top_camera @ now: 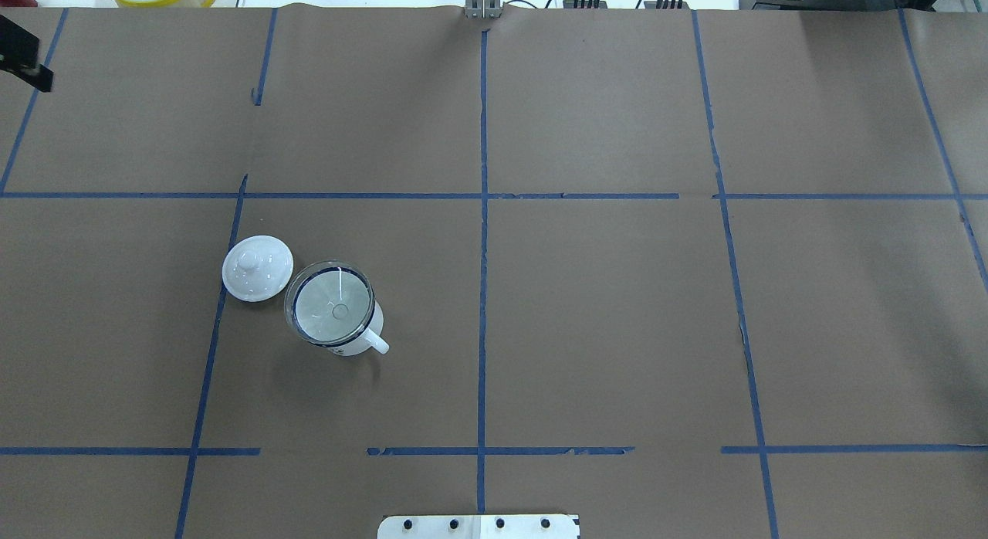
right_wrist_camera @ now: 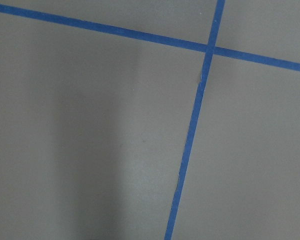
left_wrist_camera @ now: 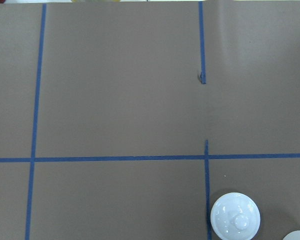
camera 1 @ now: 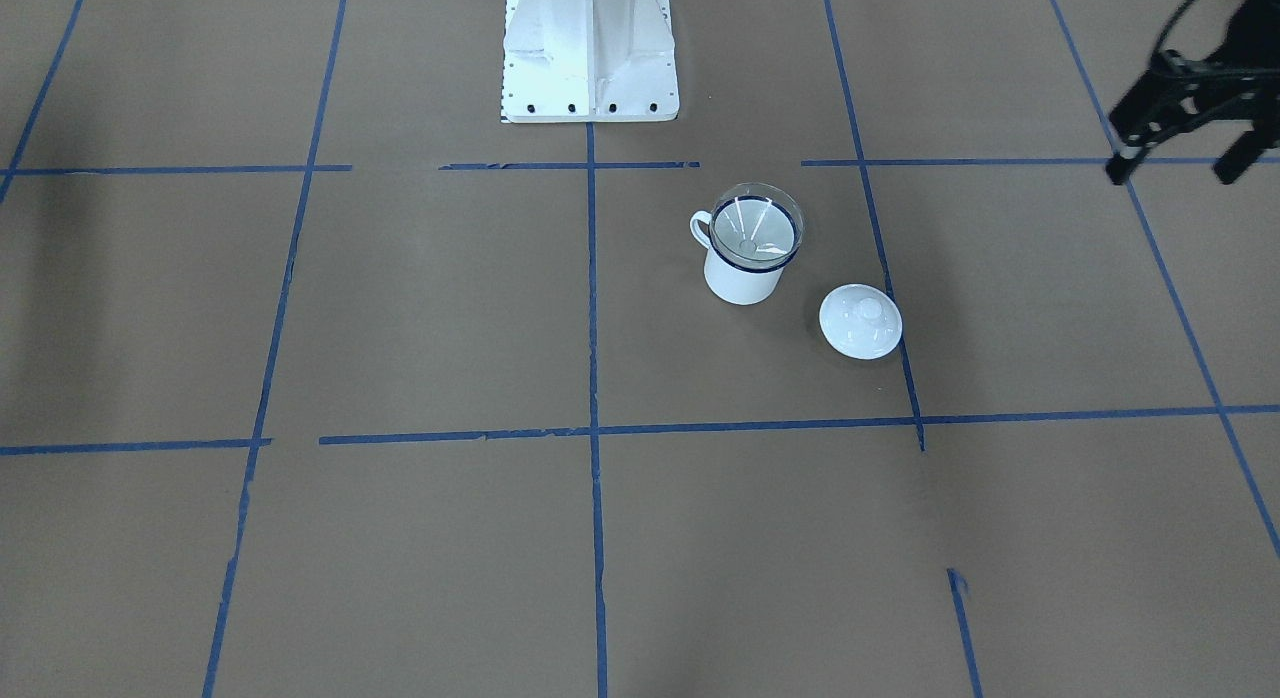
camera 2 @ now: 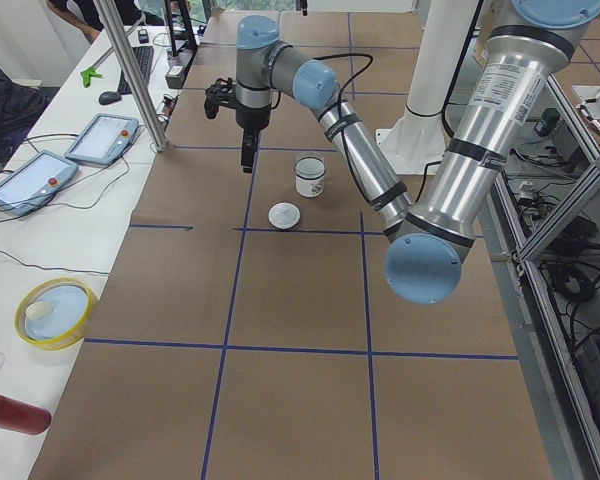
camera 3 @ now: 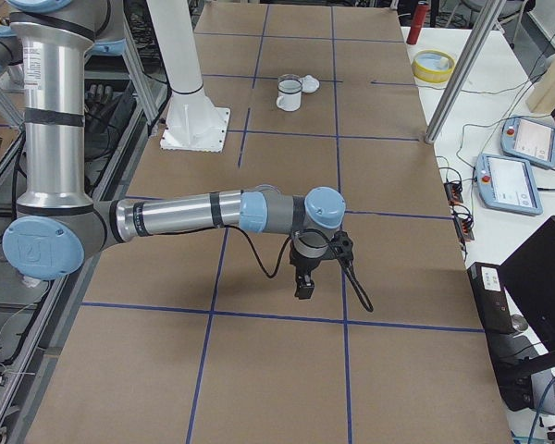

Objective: Remove funnel from cup
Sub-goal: 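Move the left gripper down over the glass funnel in the mug and grasp it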

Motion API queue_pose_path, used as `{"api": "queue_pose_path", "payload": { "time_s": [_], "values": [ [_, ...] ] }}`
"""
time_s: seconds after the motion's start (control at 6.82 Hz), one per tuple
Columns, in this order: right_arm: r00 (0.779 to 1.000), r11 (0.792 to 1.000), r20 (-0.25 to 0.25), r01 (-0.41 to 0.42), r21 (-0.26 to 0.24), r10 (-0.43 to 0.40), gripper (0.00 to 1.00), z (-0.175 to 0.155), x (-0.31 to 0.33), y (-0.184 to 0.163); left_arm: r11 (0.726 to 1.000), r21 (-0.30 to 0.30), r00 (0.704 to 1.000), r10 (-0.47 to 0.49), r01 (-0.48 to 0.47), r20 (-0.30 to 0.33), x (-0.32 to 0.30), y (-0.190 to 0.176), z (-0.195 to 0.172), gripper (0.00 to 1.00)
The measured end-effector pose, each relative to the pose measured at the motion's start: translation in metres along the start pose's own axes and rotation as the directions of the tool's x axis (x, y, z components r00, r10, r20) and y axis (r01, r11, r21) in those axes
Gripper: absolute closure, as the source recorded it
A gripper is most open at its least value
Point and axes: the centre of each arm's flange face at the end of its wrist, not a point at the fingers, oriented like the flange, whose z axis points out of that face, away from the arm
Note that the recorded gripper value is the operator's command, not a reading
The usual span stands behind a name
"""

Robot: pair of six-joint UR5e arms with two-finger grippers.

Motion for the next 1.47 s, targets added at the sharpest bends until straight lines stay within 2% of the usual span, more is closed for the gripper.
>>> {"api": "queue_pose_path", "payload": {
  "time_s": [0.29,0.59,0.88,1.17,1.32,1.47],
  "values": [
    [1.000,1.000,0.000,-0.001,0.000,0.001,0.00,0.000,0.000,0.000,0.999,-0.024,1.000,-0.028,0.028,0.002,0.104,0.050,0.040,0.00],
    [1.000,1.000,0.000,0.000,0.001,0.000,0.00,0.000,0.000,0.000,0.996,-0.089,1.000,-0.027,0.028,0.016,0.177,0.082,0.095,0.00],
    [1.000,1.000,0.000,0.000,0.000,0.000,0.00,0.000,0.000,0.000,0.990,-0.138,1.000,-0.003,0.004,0.008,0.215,0.092,0.152,0.00],
    [1.000,1.000,0.000,0.001,0.001,-0.001,0.00,0.000,0.000,0.000,0.984,-0.177,1.000,-0.016,0.018,0.009,0.242,0.110,0.186,0.00],
    [1.000,1.000,0.000,0.001,0.001,-0.001,0.00,0.000,0.000,0.000,0.981,-0.194,1.000,-0.016,0.018,0.013,0.251,0.119,0.197,0.05],
    [1.000,1.000,0.000,0.001,0.001,-0.001,0.00,0.000,0.000,0.000,0.978,-0.207,1.000,-0.009,0.012,0.013,0.260,0.126,0.208,0.21]
  ]
}}
